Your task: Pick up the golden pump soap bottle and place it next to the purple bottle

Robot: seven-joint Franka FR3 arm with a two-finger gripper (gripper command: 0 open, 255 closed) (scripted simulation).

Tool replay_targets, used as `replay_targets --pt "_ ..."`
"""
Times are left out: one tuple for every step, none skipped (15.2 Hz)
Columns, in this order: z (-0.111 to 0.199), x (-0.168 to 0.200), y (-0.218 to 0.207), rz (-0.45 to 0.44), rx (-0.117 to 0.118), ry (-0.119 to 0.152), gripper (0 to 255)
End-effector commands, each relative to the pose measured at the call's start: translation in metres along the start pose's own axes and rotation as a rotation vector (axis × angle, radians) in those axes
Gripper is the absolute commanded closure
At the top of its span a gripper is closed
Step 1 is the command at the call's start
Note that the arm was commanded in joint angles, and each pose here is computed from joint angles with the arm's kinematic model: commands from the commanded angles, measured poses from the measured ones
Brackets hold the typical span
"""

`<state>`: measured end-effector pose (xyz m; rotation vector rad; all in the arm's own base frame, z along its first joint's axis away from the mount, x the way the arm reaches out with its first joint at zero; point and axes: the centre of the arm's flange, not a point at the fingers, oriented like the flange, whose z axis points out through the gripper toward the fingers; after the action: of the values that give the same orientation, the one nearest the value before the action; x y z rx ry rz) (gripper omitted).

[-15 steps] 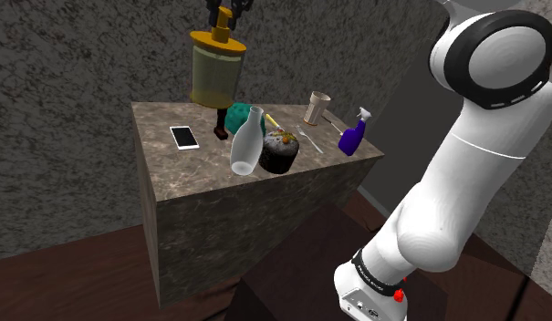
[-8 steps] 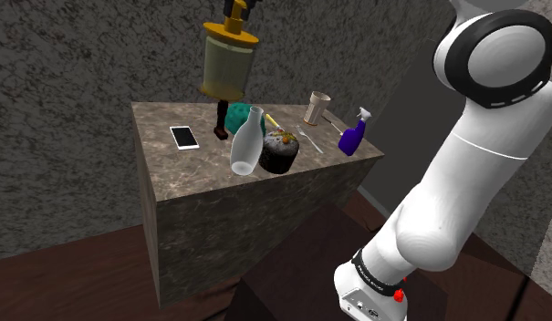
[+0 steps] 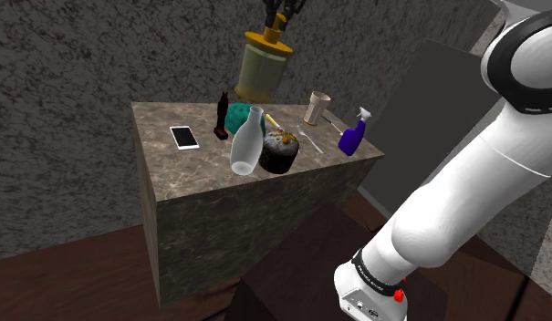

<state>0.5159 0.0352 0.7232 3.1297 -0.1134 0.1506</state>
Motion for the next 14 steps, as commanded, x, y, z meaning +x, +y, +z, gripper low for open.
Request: replay_targets --pt "-0.002 -0.006 0.025 -0.002 0.001 0.001 255" --pt "-0.002 -0.009 0.037 -0.002 0.001 0.001 255" --pt "-0.002 -0.013 0.05 -0.002 0.001 0.001 255" --pt "-0.003 -0.016 0.063 -0.002 0.001 0.001 255" --pt "-0.003 -0.02 0.076 -0.002 0.001 0.001 255" --pt "-0.003 -0.023 0.088 -0.002 0.001 0.001 255" --pt "-0.004 -0.027 0.101 -0.002 0.001 0.001 255" --pt "-0.004 -0.03 0.114 -0.002 0.001 0.001 255" --pt "-0.004 -0.034 0.127 -0.002 0.001 0.001 255" --pt "-0.005 -0.037 0.139 -0.002 0.001 0.001 255" --pt "-0.005 -0.041 0.152 -0.002 0.001 0.001 255" --pt "-0.005 -0.044 0.165 -0.002 0.001 0.001 255" --pt "-0.006 -0.048 0.177 -0.002 0.001 0.001 255" --pt "-0.006 -0.051 0.19 -0.002 0.001 0.001 255"
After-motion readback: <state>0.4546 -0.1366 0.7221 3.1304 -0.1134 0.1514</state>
